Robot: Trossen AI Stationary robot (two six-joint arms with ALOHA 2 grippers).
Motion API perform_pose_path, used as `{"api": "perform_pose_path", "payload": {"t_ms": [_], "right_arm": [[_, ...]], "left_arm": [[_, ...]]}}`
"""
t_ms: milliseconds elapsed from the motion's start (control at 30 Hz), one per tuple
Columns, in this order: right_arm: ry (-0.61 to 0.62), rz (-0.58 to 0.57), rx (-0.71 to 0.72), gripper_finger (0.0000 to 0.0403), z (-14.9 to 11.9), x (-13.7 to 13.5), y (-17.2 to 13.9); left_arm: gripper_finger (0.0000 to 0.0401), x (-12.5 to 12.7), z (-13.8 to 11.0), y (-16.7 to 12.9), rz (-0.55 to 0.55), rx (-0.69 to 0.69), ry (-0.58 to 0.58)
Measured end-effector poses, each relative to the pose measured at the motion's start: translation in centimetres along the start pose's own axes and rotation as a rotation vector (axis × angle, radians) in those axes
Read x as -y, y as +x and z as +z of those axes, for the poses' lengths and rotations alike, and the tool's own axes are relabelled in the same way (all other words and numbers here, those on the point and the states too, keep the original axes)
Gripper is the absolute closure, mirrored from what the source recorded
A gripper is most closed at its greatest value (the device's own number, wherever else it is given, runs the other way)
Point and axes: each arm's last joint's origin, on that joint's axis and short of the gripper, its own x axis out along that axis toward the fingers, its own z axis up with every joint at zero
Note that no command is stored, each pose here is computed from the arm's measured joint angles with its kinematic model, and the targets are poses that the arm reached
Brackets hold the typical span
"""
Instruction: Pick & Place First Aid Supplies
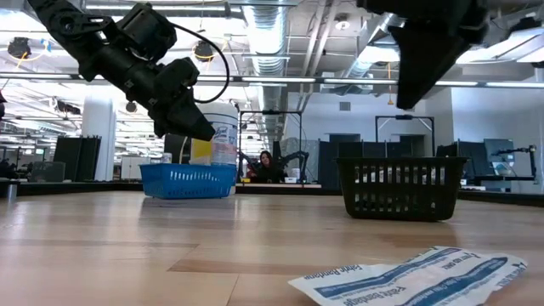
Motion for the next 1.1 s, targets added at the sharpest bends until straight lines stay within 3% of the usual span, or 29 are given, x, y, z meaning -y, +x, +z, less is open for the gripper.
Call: {"api": "perform_pose_path", "payload": {"t_ms": [200, 400, 467, 700, 933, 1100], "right_arm": [[-0.055, 0.136, -0.002, 0.0303, 1.1, -0.9, 0.1], [-0.006, 0.531, -0.022, 0.0289, 0.3, -5.2, -1.4], [0.002, 0.606, -0.057, 0.0287, -0.6, -6.7, -1.3], [0.074, 0.495, -0.211, 0.0277, -4.7, -9.1, 1.5], [0.077, 0.481, -0.286, 0.0272, -5.5, -10.3, 3.6], [0.094, 0.463, -0.289, 0.0274, -5.2, -10.4, 4.4]], "left_arm": [[0.0289, -0.2, -0.9, 0.0, 0.005, -0.026, -0.003], [0.0289, -0.3, -1.7, 0.0, 0.006, -0.048, -0.054], [0.0289, 0.0, -1.9, 0.0, -0.014, -0.054, -0.052], [0.0289, 2.5, -2.1, -0.2, -0.137, -0.051, -0.005], [0.0289, 5.2, -1.8, -0.8, -0.280, 0.032, 0.055], [0.0289, 5.7, -1.8, -0.9, -0.303, 0.050, 0.073]]}}
